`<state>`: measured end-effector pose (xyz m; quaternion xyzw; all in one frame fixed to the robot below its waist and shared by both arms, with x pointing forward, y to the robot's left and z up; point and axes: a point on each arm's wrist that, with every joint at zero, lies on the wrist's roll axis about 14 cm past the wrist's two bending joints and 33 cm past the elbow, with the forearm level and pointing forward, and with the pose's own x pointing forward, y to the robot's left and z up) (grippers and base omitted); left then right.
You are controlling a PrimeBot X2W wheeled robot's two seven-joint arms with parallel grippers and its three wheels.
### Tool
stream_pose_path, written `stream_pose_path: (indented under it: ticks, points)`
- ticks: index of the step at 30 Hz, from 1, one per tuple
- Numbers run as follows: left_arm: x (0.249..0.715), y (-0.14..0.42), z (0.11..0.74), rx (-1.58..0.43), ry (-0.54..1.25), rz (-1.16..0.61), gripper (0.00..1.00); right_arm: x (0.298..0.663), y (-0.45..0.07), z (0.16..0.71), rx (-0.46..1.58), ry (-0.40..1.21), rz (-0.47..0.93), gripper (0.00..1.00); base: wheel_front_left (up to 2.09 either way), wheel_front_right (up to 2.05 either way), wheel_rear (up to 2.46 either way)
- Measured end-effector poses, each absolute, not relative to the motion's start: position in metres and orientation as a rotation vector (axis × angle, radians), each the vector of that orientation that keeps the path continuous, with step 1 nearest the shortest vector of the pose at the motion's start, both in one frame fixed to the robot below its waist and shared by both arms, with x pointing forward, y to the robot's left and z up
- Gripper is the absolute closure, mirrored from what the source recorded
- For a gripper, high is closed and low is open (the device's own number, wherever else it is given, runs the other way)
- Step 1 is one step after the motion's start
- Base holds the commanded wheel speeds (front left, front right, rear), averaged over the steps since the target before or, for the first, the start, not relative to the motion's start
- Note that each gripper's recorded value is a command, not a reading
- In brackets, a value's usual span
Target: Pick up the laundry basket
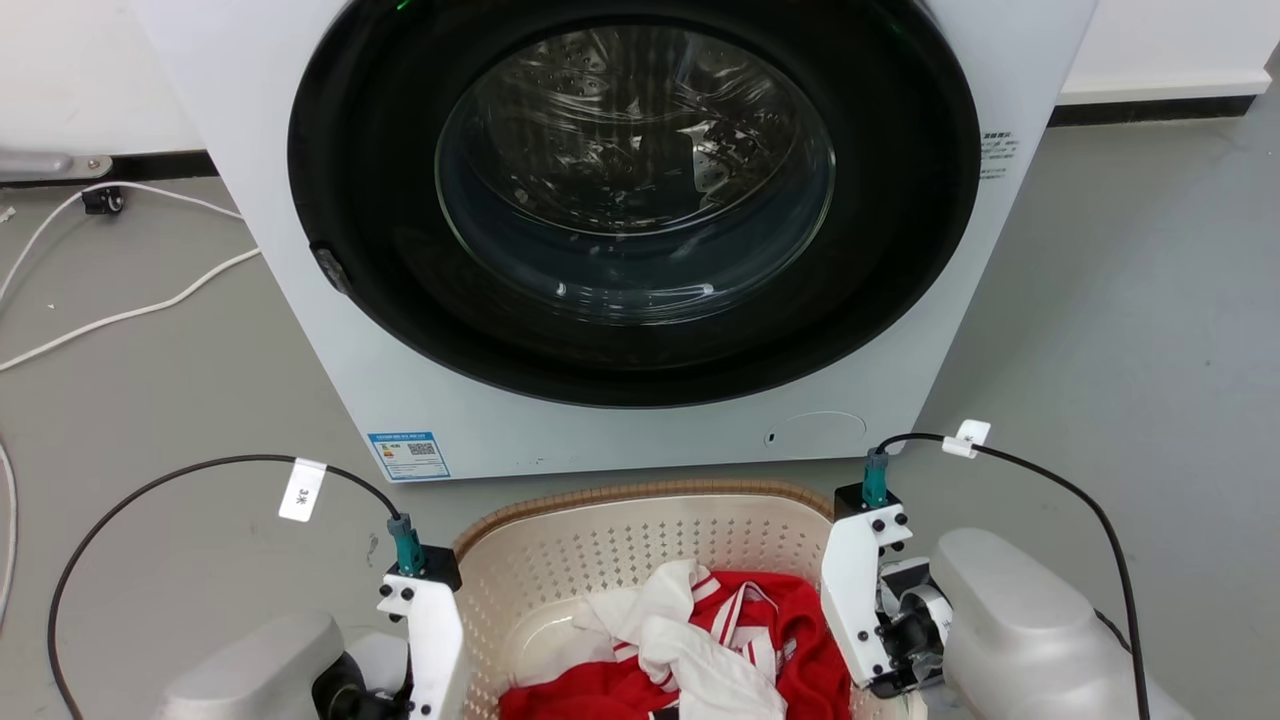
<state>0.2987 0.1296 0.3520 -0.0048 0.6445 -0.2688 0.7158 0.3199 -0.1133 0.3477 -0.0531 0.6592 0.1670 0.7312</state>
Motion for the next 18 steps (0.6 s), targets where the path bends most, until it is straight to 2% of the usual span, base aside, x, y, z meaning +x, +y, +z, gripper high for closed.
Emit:
stream_pose_path:
  ticks: [18]
  points:
    - [0.3013, 0.1305, 0.3521, -0.024, 1.419, -0.586, 1.0, 0.3205, -0.1139, 0.3471, -0.121, 1.463, 0.366, 1.0, 0.0, 0.0, 0.0]
